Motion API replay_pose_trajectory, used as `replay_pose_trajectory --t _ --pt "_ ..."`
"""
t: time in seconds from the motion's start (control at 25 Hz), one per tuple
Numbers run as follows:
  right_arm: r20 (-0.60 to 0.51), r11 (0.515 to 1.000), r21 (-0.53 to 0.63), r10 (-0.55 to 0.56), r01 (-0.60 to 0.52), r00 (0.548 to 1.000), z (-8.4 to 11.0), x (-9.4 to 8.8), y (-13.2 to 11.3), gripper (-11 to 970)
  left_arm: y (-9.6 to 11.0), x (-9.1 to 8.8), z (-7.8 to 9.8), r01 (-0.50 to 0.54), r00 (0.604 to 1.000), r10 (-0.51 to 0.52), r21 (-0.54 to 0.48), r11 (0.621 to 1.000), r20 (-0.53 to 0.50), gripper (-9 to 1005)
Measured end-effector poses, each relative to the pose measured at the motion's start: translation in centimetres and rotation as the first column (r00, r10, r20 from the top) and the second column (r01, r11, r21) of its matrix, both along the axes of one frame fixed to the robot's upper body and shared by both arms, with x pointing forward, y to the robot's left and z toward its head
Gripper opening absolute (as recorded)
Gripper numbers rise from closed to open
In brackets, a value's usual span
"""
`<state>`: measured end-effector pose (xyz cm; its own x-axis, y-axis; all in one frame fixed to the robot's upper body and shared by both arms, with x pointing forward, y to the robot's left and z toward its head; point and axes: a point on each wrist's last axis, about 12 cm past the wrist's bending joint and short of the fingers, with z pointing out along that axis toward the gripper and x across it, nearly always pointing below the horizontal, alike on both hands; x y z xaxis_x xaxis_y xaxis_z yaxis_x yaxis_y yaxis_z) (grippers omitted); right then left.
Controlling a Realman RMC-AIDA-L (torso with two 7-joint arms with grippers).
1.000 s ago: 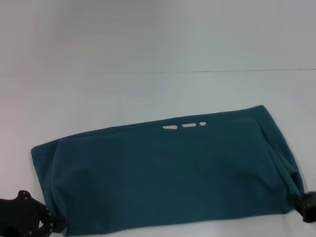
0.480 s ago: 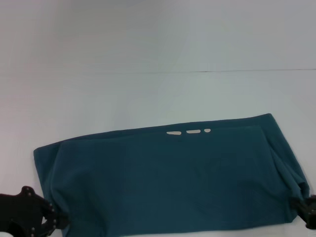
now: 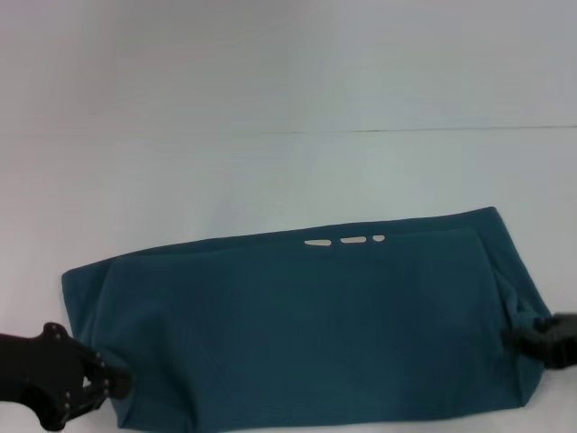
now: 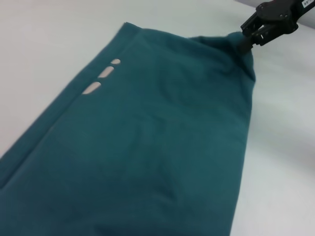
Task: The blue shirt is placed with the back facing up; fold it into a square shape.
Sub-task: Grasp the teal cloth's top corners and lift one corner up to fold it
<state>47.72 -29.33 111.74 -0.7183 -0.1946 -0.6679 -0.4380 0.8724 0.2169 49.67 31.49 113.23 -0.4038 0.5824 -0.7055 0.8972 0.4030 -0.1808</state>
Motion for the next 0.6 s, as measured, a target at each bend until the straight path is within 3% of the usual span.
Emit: replay_pose_trajectory --t 0.04,0.16,0.36,0.6 --pt "0.009 1.000 -0.003 -0.006 0.006 1.000 0.4 0.4 0.0 56 0.0 0.1 0.1 -0.005 1.000 0.005 -0.002 1.000 0.001 52" --pt "0.041 1.000 0.002 -0.022 0.022 0.999 1.3 1.4 -0.4 284 0.3 0.3 0.5 -0.027 1.000 0.027 -0.014 1.000 0.002 53" --pt "0.101 1.000 0.006 0.024 -0.025 0.995 3.0 3.8 0.9 527 0.4 0.5 1.0 -0.050 0.998 0.051 -0.053 0.997 0.021 53" --pt "0.092 0.990 0.018 0.139 -0.141 0.986 2.8 7.4 4.2 602 0.7 0.7 1.8 -0.086 0.994 0.095 -0.131 0.988 0.062 54"
